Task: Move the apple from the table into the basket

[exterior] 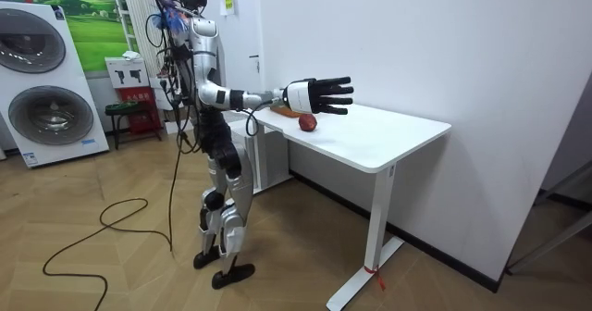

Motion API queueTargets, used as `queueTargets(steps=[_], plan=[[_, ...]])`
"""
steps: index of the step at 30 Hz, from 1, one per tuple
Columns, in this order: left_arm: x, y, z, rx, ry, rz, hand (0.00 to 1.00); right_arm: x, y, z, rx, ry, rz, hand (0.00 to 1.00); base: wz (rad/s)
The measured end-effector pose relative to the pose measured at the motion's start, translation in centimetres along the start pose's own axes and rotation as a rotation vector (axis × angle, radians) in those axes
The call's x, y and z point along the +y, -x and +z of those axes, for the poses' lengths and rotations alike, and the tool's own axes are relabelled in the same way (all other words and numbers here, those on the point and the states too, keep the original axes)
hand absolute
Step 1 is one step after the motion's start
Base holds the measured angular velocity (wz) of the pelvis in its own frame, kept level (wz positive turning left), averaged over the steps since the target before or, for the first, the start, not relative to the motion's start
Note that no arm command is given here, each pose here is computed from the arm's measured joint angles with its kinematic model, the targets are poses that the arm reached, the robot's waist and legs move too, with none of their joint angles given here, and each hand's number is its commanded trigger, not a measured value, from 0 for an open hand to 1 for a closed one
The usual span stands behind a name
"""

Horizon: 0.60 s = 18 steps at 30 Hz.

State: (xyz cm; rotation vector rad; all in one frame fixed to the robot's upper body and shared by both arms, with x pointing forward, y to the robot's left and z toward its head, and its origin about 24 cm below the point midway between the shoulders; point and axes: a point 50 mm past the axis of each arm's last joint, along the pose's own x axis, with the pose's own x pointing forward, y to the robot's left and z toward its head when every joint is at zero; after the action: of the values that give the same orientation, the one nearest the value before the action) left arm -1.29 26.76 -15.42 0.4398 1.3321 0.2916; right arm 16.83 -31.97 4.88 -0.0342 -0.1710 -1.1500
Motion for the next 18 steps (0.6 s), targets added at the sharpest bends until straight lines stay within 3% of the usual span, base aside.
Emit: queueTargets(steps=[11,18], plan=[[-0.8,-0.2,1.4,-0.053,-0.062,-0.053,0.0,3.9,3.4,-1.0,-0.023,0.117,0.426,0.0,-0.03],[-0.8,-0.2,1.7,-0.069,-0.066,-0.055,0.0,3.8,4.4,-1.7,0.005,0.146,0.51,0.0,-0.03]])
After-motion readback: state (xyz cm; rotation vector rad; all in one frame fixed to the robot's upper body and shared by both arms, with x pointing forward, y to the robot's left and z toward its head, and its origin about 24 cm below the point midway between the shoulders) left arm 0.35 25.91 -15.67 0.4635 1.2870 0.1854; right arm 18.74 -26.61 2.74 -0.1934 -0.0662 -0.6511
